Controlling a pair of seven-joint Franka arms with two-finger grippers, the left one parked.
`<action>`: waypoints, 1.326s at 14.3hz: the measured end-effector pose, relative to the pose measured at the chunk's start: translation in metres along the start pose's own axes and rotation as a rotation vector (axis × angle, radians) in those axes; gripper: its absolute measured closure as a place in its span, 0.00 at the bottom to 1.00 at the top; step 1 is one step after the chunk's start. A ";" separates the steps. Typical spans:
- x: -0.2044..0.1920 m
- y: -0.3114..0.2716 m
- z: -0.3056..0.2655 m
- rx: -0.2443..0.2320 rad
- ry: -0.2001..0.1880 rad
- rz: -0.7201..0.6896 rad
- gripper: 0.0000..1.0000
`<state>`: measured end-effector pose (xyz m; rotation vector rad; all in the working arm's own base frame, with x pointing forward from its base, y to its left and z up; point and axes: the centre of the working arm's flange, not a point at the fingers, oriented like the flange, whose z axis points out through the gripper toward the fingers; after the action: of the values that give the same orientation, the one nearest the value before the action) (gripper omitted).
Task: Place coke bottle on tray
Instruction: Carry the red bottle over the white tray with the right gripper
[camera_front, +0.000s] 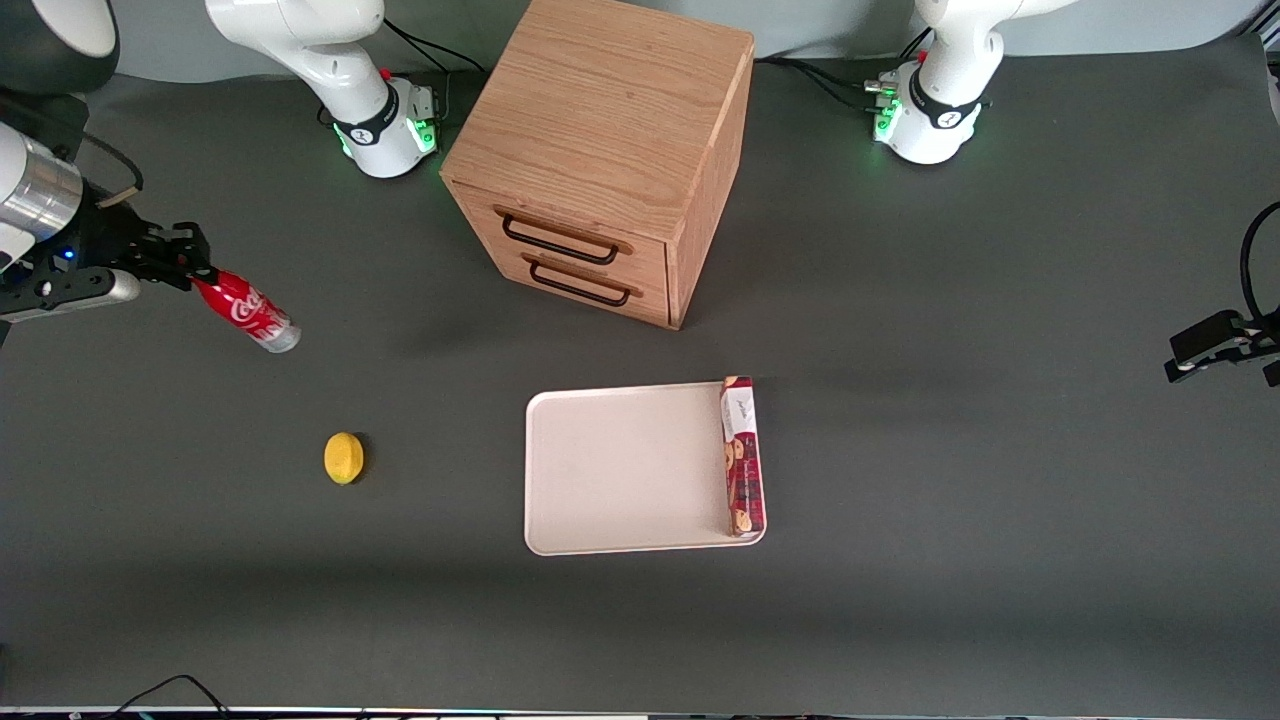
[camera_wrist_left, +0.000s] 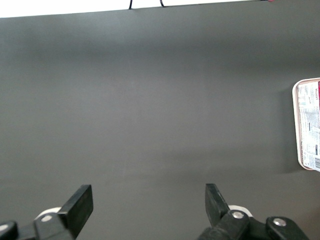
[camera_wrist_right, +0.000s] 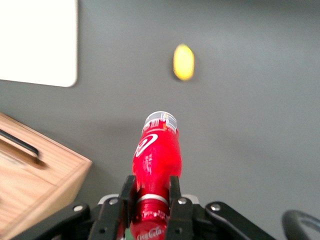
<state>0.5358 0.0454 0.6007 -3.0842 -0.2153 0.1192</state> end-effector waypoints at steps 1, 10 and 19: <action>0.020 -0.032 -0.011 0.004 0.004 0.018 0.70; 0.182 -0.205 0.184 0.128 -0.143 0.453 0.70; 0.197 -0.250 0.273 0.013 -0.099 0.530 0.65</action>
<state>0.6739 0.3322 0.3279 -3.0378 0.6005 0.2871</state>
